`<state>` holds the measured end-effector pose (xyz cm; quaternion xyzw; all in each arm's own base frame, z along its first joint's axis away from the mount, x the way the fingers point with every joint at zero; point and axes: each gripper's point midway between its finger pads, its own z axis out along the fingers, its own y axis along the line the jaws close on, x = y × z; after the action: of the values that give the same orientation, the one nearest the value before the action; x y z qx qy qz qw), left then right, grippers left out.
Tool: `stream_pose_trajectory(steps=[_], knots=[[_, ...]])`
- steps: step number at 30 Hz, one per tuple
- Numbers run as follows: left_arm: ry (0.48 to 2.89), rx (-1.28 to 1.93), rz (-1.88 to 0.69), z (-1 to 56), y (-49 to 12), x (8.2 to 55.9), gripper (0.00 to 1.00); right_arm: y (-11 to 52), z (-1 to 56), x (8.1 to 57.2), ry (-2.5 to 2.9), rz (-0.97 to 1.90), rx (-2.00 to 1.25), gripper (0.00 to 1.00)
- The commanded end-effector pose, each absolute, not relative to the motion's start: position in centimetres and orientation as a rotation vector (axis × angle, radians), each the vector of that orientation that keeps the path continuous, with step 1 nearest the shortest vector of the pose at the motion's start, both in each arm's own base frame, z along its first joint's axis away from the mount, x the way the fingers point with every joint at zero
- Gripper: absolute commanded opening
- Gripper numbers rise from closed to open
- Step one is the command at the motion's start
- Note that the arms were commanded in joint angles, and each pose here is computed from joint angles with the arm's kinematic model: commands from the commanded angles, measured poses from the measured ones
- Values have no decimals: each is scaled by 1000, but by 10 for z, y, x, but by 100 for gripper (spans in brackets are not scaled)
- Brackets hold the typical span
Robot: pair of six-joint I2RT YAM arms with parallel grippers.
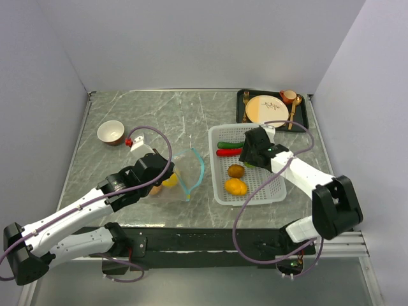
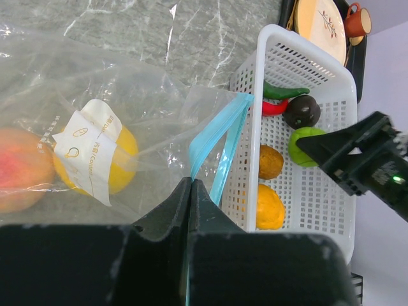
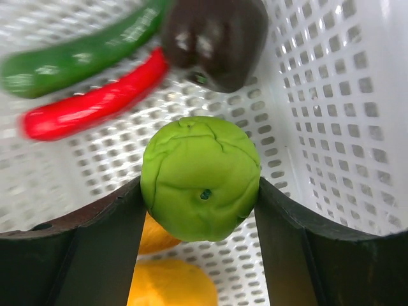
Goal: Place the food in the zip-top bag and seal the zipper
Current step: Pick up the fake fruit from the bin, then place the fake fruit in the zipper food storage bag.
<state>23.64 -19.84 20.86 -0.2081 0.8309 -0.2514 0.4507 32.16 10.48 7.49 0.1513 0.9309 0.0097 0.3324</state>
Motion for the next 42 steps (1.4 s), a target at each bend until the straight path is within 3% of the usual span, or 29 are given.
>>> stream_pose_trajectory(steps=[1,9,13,17,26,37,42], knots=[[2020,-511,-631,219,-197,238,5,112,116,328,2328,141,365,51],[2025,-525,-645,217,-200,239,4,146,158,319,2265,431,243,51],[2030,-510,-677,215,-208,239,4,198,183,299,2208,791,-35,51],[2050,-505,-658,211,-211,241,3,228,200,282,2154,960,-177,51],[2050,-507,-674,211,-215,242,2,290,198,259,2123,1133,-363,51],[2009,-484,-749,228,-218,239,2,337,172,258,2216,1117,-469,51],[2019,-472,-727,230,-217,239,2,354,172,251,2211,1142,-524,56]])
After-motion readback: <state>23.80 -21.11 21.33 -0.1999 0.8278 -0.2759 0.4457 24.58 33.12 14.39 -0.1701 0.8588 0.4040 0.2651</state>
